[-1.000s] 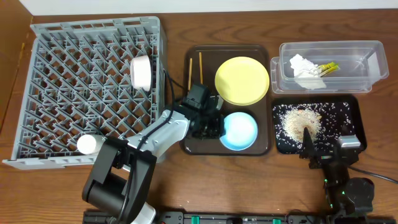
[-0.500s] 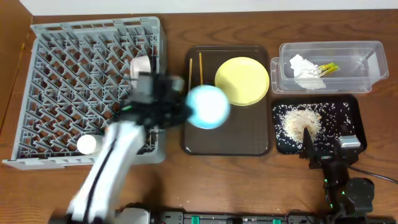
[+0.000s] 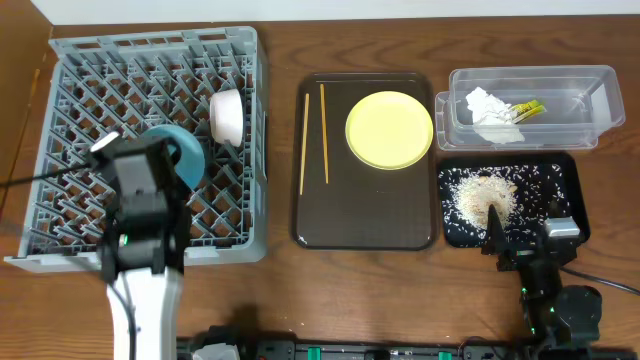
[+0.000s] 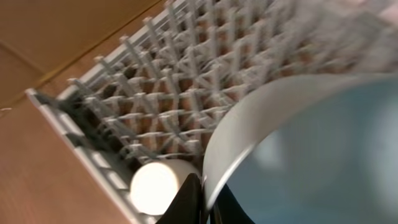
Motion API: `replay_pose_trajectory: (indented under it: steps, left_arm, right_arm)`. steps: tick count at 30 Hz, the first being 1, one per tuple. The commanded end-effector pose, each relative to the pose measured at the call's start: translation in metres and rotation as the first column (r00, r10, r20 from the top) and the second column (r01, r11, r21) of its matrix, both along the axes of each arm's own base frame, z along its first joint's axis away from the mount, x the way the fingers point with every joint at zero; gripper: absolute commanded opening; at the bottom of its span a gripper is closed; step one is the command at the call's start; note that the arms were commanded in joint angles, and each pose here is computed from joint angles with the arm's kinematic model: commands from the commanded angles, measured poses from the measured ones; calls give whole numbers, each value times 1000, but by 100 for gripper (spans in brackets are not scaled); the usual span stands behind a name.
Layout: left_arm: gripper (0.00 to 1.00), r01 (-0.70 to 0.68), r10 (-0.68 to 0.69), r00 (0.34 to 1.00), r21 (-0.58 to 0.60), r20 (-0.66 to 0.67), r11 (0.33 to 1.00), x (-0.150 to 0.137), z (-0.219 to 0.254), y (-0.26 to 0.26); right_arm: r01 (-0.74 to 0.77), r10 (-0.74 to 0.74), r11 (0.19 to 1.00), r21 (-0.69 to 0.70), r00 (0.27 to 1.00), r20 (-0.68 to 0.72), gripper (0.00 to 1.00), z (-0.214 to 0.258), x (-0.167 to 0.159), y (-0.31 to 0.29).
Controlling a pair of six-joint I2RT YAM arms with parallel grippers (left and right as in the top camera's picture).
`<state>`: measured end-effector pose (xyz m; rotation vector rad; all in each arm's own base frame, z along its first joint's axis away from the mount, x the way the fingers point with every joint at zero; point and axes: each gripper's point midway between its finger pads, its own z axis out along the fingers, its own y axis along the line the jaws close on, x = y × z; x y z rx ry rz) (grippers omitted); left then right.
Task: Sort waste into correct bins and load items into the dishwasher
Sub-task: 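Carry the light-blue bowl into the dish rack and release it, then grasp a wooden chopstick on the tray with the left gripper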
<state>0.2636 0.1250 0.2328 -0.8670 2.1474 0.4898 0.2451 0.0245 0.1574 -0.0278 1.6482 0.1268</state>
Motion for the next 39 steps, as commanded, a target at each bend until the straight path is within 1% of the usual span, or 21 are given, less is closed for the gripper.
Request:
replay_pose_trajectory:
  steps: [1, 2, 4, 7, 9, 12, 15, 17, 22, 30, 32, 35, 39]
  left_arm:
    - [8, -21, 37, 989, 107, -143, 994, 5, -16, 13]
    - [8, -9, 28, 985, 108, -170, 994, 9, -22, 11]
    - [7, 2, 31, 974, 145, -225, 989, 12, -31, 9]
    - [7, 23, 49, 957, 245, -286, 969, 19, -35, 4]
    - [8, 62, 46, 947, 322, -318, 945, 27, -35, -6]
    - [8, 97, 65, 935, 426, -349, 899, 33, -32, -15]
    - [7, 139, 70, 921, 491, -384, 860, 40, -36, -25]
    - [8, 166, 88, 910, 549, -406, 819, 44, -38, -32]
    - [8, 178, 142, 905, 661, -400, 729, 50, -29, -38]
    - [7, 181, 166, 899, 690, -405, 701, 52, -30, -38]
    - [8, 189, 154, 898, 677, -413, 711, 52, -33, -39]
    - [8, 216, 116, 890, 631, -442, 745, 54, -47, -44]
    - [7, 245, 122, 868, 629, -481, 738, 54, -62, -44]
  right_arm:
    - [13, -13, 1000, -12, 1000, 2, 99, -1, 0, -3]
    - [13, -13, 1000, -12, 1000, 2, 99, -1, 0, -3]
    - [13, -13, 1000, -12, 1000, 2, 99, -1, 0, -3]
    - [13, -13, 1000, -12, 1000, 2, 99, -1, 0, -3]
    - [13, -13, 1000, -12, 1000, 2, 99, -1, 0, -3]
    - [13, -13, 1000, -12, 1000, 2, 99, -1, 0, -3]
    - [13, -13, 1000, -12, 1000, 2, 99, -1, 0, -3]
    - [13, -13, 1000, -12, 1000, 2, 99, -1, 0, -3]
    - [13, -13, 1000, -12, 1000, 2, 99, -1, 0, -3]
    - [13, -13, 1000, -12, 1000, 2, 99, -1, 0, -3]
    - [13, -13, 1000, -12, 1000, 2, 99, -1, 0, -3]
    - [13, -13, 1000, -12, 1000, 2, 99, -1, 0, -3]
    - [13, -13, 1000, -12, 1000, 2, 99, -1, 0, -3]
